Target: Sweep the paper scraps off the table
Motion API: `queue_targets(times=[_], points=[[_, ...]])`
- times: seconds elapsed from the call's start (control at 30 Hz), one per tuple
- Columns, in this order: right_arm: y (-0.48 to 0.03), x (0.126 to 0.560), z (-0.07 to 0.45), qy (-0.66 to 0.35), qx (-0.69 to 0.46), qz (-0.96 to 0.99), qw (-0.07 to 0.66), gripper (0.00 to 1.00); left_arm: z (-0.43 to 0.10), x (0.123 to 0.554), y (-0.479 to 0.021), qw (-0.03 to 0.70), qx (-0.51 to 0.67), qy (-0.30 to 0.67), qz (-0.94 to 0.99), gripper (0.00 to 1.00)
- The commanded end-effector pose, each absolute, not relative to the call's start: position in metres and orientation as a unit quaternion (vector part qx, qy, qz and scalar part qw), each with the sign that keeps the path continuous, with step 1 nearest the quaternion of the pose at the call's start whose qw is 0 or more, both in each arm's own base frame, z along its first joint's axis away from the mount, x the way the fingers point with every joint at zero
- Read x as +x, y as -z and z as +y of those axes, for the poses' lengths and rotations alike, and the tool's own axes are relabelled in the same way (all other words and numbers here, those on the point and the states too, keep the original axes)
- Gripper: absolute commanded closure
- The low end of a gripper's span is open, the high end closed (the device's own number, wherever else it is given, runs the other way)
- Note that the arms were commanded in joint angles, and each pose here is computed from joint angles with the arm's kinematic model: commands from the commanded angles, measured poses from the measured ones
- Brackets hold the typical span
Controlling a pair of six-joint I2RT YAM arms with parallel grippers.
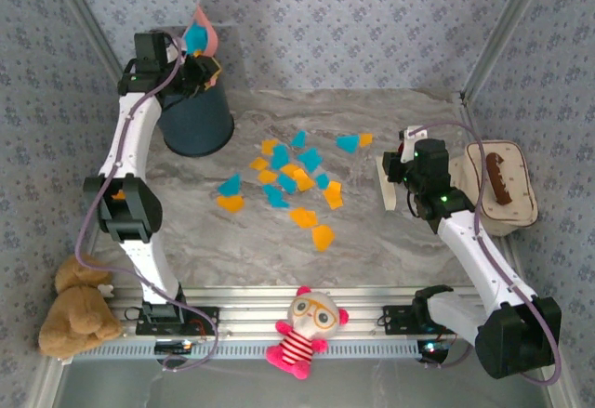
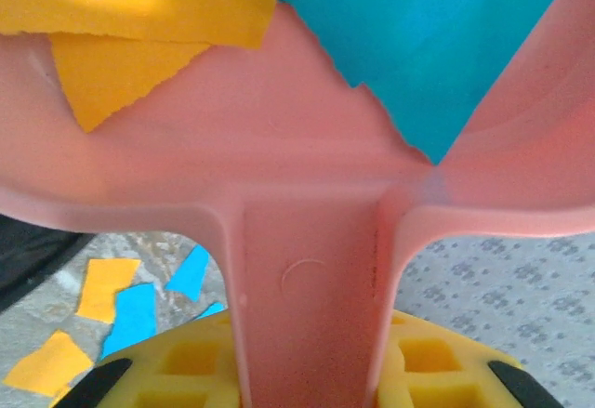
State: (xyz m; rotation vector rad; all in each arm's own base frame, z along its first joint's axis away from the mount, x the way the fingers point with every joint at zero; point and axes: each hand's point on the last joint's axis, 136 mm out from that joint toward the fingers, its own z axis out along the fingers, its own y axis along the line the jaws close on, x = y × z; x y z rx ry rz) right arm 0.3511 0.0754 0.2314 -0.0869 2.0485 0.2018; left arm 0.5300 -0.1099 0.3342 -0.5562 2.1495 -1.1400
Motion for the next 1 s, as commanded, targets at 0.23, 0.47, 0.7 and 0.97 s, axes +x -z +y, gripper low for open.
queue_targets(times=[0.23,0.47,0.7,0.97], points=[[-0.237,0.35,0.077,-0.095,-0.028,0.845,0.525,1.0,-0.104,0.534,-0.37,0.348,-0.252,0.507,0.747,1.0],[-0.237,0.351,0.077,-0.096,-0.028,0.845,0.525,1.0,-0.108,0.538,-0.37,0.335,-0.267,0.544,0.721,1.0],[-0.235,0.351,0.077,-0.095,-0.027,0.846,0.524,1.0,-0.11,0.538,-0.379,0.329,-0.275,0.581,0.692,1.0],[-0.236,0.351,0.077,-0.096,-0.025,0.845,0.525,1.0,-0.108,0.534,-0.391,0.329,-0.291,0.607,0.662,1.0]])
